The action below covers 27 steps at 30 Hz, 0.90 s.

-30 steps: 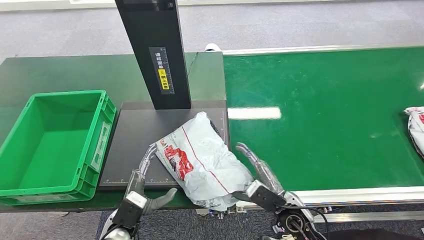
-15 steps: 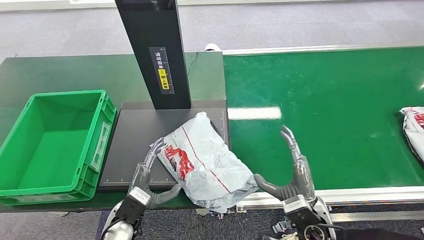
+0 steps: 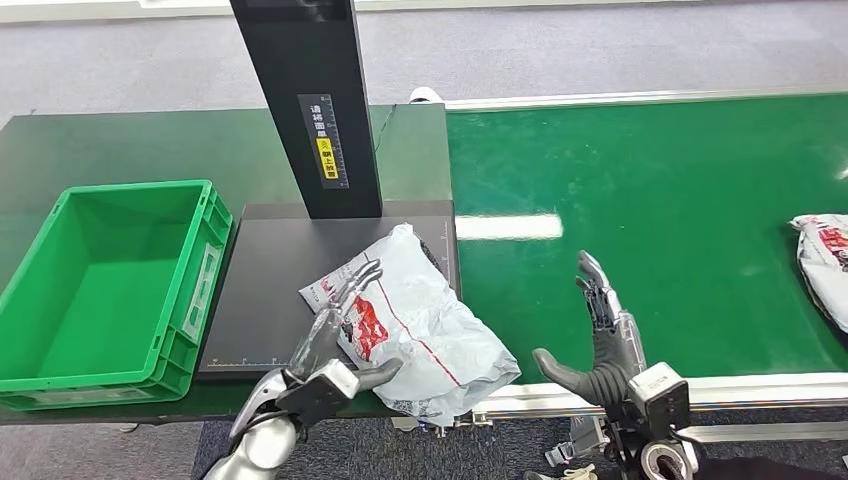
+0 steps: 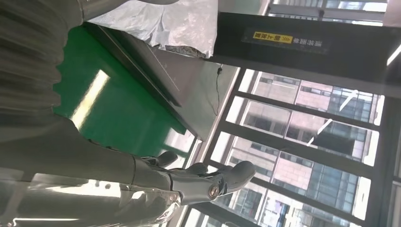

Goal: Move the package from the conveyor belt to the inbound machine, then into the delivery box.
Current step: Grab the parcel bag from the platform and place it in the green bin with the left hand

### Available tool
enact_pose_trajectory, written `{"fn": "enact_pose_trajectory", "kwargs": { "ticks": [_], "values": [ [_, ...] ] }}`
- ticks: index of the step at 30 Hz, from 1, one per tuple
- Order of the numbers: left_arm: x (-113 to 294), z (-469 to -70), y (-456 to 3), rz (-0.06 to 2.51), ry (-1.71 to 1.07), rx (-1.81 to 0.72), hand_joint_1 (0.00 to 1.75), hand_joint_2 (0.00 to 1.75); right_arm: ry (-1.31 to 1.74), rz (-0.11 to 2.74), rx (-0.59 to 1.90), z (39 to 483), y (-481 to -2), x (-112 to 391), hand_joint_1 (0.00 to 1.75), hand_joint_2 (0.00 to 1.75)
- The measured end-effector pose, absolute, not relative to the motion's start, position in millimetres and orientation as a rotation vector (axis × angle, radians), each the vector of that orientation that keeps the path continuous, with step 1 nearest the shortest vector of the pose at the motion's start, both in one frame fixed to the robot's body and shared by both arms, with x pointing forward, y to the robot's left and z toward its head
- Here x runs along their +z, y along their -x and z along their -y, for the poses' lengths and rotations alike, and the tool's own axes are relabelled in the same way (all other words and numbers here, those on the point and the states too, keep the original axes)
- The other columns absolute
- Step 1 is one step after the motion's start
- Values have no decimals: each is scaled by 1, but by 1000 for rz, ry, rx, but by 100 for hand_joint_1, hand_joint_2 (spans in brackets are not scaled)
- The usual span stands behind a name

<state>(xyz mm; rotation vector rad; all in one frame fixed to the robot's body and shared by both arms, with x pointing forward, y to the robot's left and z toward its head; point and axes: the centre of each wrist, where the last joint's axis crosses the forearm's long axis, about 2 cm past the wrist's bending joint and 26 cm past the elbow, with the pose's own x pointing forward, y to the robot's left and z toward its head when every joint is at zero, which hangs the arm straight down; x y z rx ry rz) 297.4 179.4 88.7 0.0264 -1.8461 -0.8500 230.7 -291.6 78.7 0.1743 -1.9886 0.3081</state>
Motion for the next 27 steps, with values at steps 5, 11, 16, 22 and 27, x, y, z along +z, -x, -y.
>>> {"fn": "enact_pose_trajectory", "kwargs": {
  "ticks": [5,11,16,22,27],
  "values": [
    [92,-170,-323,1659,-132,-1040,0,175,-155,1998,332,288,-236,80,0,175],
    [87,-155,-342,1464,-274,-1211,0,175,-100,1997,363,283,-241,80,0,175],
    [83,-149,-348,1405,-302,-1266,0,175,-90,1994,363,281,-244,79,0,175],
    [80,-149,-354,1284,-373,-1360,161,175,-2,1980,401,280,-244,77,0,175],
    [77,-152,-355,1291,-410,-1381,175,175,70,1972,429,280,-244,76,0,175]
  ]
}}
